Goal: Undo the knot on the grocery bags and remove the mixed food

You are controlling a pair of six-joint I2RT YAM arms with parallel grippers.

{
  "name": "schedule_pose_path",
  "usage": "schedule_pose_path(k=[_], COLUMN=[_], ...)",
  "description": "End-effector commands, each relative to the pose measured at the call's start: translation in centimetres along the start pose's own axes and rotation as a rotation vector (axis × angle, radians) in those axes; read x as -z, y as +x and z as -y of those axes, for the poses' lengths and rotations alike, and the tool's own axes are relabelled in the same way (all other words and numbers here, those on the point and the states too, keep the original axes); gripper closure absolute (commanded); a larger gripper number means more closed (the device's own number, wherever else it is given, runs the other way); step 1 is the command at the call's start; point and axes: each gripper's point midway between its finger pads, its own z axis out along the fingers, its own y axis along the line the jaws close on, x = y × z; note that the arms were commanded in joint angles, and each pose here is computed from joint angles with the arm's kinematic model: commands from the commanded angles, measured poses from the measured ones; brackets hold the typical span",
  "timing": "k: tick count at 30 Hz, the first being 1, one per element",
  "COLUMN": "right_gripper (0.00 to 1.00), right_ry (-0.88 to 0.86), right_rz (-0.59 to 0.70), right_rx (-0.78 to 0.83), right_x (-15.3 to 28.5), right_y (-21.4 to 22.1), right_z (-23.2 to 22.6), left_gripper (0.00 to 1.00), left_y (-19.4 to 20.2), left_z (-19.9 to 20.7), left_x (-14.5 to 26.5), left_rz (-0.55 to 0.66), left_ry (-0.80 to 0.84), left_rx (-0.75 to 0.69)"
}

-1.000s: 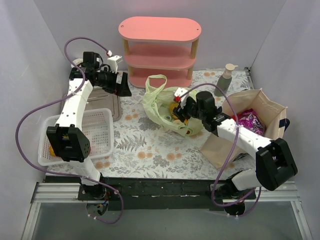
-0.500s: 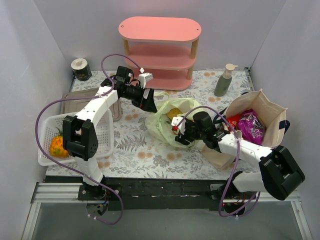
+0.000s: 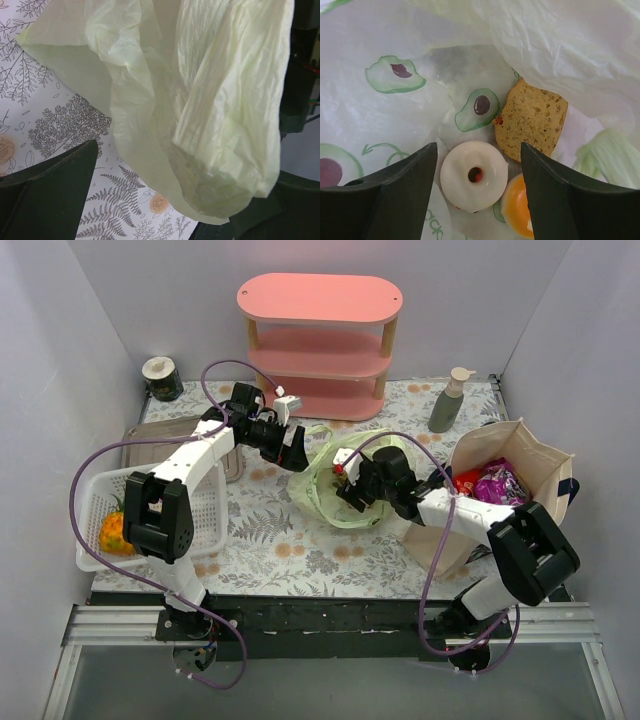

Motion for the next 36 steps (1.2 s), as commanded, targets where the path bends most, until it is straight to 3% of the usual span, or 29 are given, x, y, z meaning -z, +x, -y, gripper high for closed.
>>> schedule_pose_path(k=[1,8,21,27,36], right_gripper=[0.24,0.21,0.22,0.43,0.93], right_ry=[0.097,0.08,0.025,0.026,-0.045], right_rz=[0.016,-0.089,-0.17,-0.245,-0.131], right_rx=[-0.018,-0.054,-0.16,-0.196,-0.083], right_x=[-1.2,-1.7,-1.8,-2.2,-0.7], right_y=[-0.8,3.6,5.0,6.5,2.9], right_z=[2.4,0.8,-0.2,0.0,0.0], left_gripper=[0.02,0.02,0.02,0.02,0.02], left_y=[-2.2,-2.6,-2.2,-2.3,-2.2], left_z=[1.6,1.3,0.9,0.9,0.8], left_x=[1.7,1.6,1.2,1.3,1.3], left_rz=[0.077,0.082,0.073,0.074,0.076], left_ry=[0.002,-0.007,-0.011,-0.019,-0.027], left_rx=[-0.064,-0.069,-0.055,-0.055,-0.06])
